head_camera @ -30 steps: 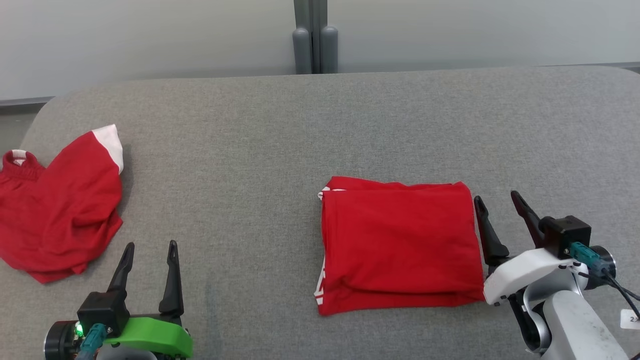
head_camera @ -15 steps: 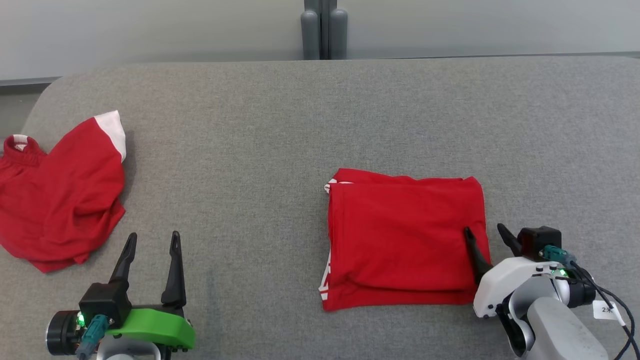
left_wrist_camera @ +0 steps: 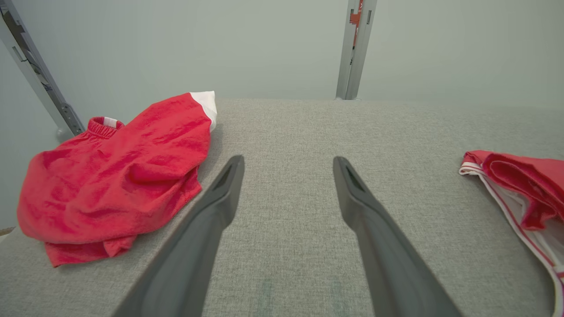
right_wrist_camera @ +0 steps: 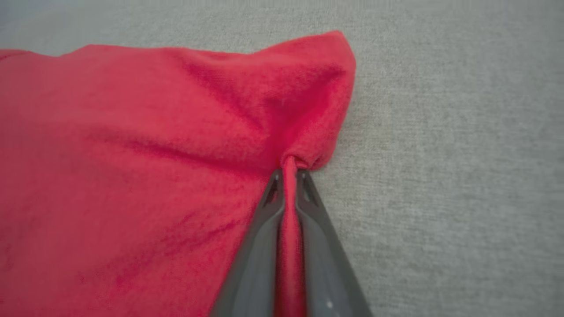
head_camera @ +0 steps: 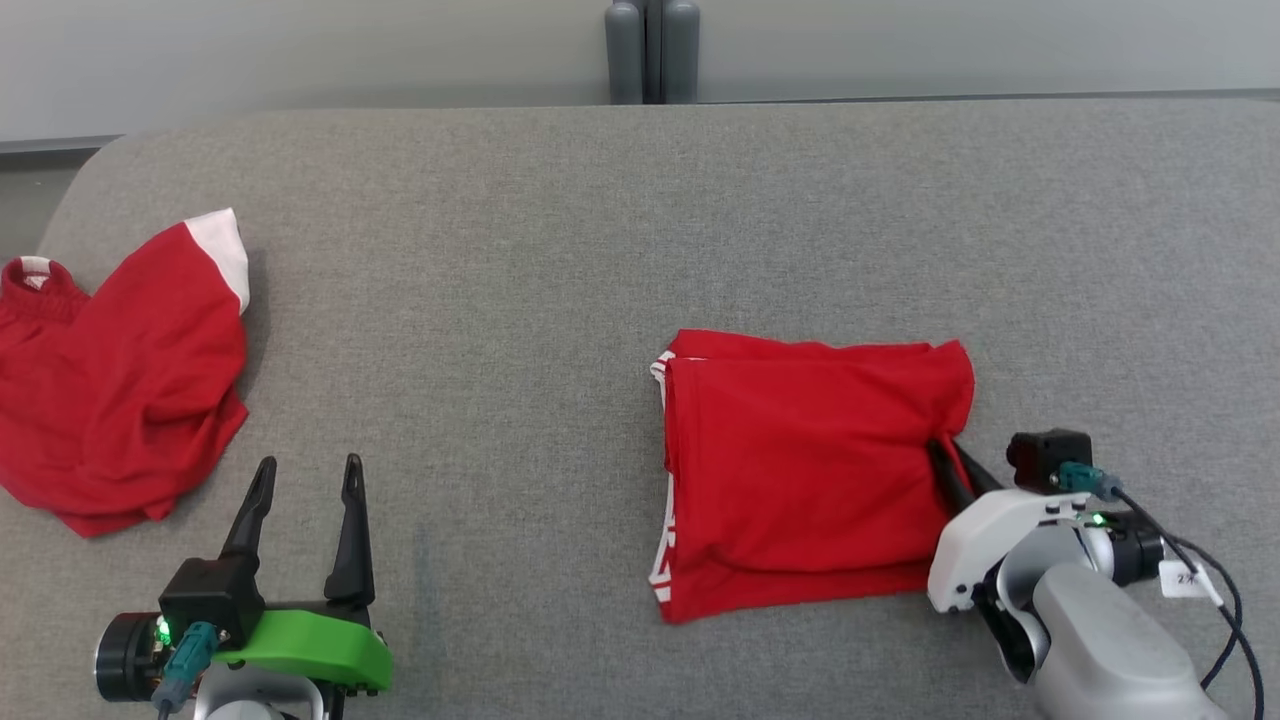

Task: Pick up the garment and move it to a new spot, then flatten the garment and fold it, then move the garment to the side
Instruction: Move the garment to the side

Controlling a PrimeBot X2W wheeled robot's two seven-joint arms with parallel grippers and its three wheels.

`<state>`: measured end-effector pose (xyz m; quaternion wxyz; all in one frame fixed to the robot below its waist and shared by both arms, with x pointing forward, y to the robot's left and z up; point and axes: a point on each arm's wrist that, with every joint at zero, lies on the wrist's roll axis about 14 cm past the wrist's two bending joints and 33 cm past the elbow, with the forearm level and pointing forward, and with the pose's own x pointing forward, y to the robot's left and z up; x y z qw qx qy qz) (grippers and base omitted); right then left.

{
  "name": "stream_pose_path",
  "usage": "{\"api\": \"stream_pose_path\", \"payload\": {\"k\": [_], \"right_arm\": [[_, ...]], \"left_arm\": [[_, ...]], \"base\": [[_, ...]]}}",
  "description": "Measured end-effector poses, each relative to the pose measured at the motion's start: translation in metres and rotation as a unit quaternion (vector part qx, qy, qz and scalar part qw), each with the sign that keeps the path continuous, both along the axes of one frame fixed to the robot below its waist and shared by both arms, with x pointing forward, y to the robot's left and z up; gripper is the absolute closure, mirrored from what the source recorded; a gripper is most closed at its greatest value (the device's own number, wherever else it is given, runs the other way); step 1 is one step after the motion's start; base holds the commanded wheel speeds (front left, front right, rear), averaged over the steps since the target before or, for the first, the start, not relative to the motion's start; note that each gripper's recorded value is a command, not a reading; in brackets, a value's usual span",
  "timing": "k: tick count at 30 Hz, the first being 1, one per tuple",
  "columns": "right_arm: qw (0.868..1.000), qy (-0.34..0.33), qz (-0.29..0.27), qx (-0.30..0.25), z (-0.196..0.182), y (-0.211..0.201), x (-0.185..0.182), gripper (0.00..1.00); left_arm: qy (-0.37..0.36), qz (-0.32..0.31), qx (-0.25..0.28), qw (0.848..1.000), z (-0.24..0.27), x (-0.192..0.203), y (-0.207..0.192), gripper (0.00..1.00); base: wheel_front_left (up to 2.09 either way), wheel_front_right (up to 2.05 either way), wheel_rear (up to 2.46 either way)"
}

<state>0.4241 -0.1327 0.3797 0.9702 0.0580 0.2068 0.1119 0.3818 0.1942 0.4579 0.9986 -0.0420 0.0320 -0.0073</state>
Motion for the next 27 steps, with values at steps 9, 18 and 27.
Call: {"api": "stream_pose_path", "payload": {"k": [9, 18, 27], "right_arm": [[0.997, -0.051, 0.004, -0.064, 0.035, -0.041, 0.06, 1.0], [0.985, -0.085, -0.039, -0.142, 0.064, -0.128, 0.12, 1.0], [0.969, -0.072, -0.095, -0.214, 0.069, -0.217, 0.142, 1.0]], "left_arm": [[-0.003, -0.018, -0.004, 1.0, -0.001, 0.02, -0.012, 0.0], [-0.014, -0.057, -0.008, 0.998, -0.008, 0.065, -0.039, 0.0], [-0.004, -0.106, 0.0, 0.994, -0.038, 0.102, -0.065, 0.0]], "base": [[0.0, 0.0, 0.0], [0.0, 0.0, 0.0], [0.0, 0.0, 0.0]]}}
